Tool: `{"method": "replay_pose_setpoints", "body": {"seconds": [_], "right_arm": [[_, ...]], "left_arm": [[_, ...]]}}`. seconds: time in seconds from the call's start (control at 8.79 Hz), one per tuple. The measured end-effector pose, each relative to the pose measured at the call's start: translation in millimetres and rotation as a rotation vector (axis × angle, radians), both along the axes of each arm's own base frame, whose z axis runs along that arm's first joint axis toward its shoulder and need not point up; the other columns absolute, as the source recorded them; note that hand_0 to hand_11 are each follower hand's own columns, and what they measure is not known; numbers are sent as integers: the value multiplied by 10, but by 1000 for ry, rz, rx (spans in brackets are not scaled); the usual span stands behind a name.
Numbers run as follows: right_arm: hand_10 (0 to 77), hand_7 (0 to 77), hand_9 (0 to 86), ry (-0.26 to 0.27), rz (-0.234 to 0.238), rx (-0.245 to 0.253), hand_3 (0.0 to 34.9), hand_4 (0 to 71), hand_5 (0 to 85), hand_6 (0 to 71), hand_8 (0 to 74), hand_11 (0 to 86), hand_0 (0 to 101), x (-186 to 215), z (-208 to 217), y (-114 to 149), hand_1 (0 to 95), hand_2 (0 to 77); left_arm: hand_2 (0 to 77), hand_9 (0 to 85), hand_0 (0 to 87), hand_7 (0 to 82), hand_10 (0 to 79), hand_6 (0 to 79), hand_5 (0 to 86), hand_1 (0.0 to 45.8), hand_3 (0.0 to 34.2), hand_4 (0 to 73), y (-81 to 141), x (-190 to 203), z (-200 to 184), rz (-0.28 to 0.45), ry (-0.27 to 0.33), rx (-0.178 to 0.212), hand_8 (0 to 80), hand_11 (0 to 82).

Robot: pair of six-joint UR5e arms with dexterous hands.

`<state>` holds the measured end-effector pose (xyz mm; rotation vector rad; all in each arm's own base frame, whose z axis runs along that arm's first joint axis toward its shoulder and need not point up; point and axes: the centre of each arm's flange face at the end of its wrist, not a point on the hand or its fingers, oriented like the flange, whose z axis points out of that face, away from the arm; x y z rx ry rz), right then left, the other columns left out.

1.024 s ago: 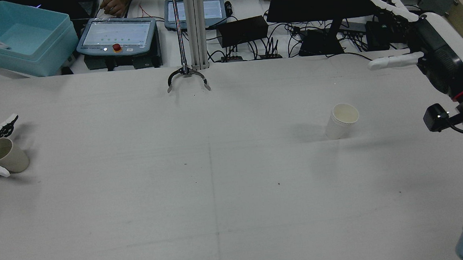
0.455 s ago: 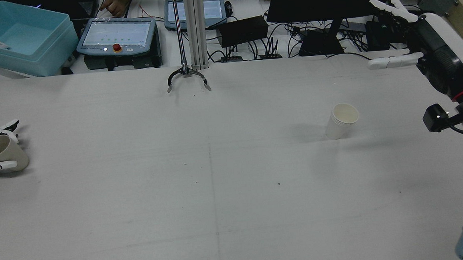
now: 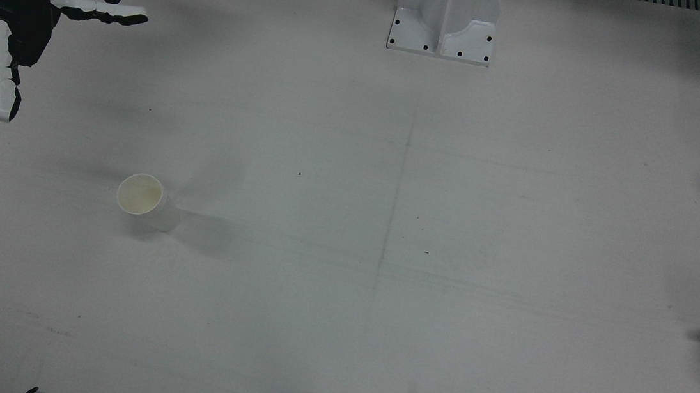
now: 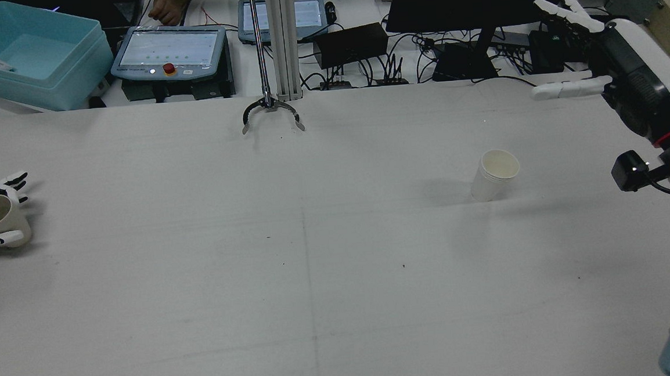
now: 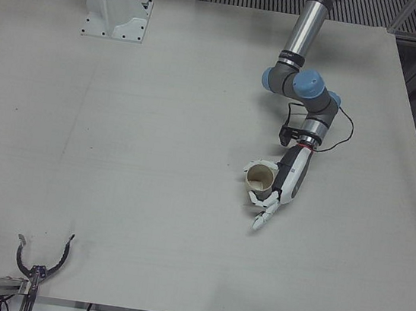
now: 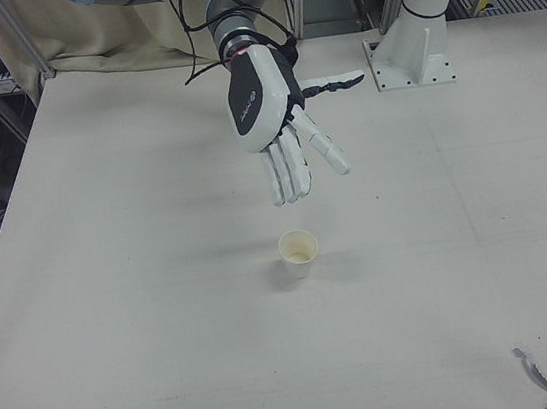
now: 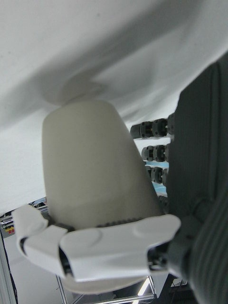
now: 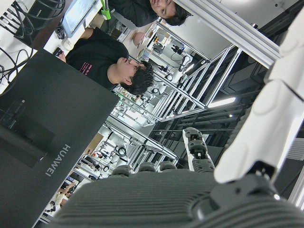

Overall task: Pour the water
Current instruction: 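Move the right hand toward the white paper cup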

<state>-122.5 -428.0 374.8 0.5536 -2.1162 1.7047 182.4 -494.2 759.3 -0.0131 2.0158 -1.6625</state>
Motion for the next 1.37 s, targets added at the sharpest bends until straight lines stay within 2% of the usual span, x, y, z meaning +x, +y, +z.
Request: {"method": "replay_pose_setpoints", "body": {"seconds": [0.23,0.34,0.46,0.68,0.8,1.02,1.25,1.37], "right_arm": [[5,11,5,8,-14,-6,0,38,22,5,5,11,449,-81,38,3,109,49],[5,11,5,21,-32,-19,0,38,22,5,5,11,451,-197,118,-10,109,49],[5,11,5,32,-45,-30,0,38,22,5,5,11,451,-331,244,-64,104,49],[5,11,5,45,-55,-49,0,22,22,5,5,11,439,-650,709,-279,98,49],[5,11,5,34,-48,-59,0,0,22,5,5,11,439,-802,1014,-385,76,49],[5,11,5,-39,-40,-98,0,0,5,5,5,11,437,-1191,1687,-501,104,33],[5,11,5,-126,-36,-141,0,0,5,5,5,11,448,-1666,2175,-397,120,33],[5,11,5,-152,-40,-150,0,0,5,5,5,11,450,-1819,2267,-323,125,71]], "left_arm": [[305,93,533,98,87,82,567,185,0,273,51,-42,-287,6,37,-7,65,169],[305,93,533,98,87,49,567,185,0,273,74,-56,-467,8,49,-2,65,169],[305,87,523,114,87,87,567,185,0,273,81,-59,-607,10,56,4,33,169],[305,87,513,98,87,65,567,185,0,273,81,-67,-817,11,66,13,49,153],[305,76,503,98,76,65,573,185,0,273,97,-82,-877,12,68,12,27,147],[305,76,496,98,76,65,573,175,0,278,139,-116,-899,11,66,5,44,142],[311,76,493,98,76,65,573,169,0,278,156,-131,-895,11,63,-2,44,136],[311,76,493,98,76,65,573,169,0,278,171,-145,-884,12,65,-6,44,136]]}}
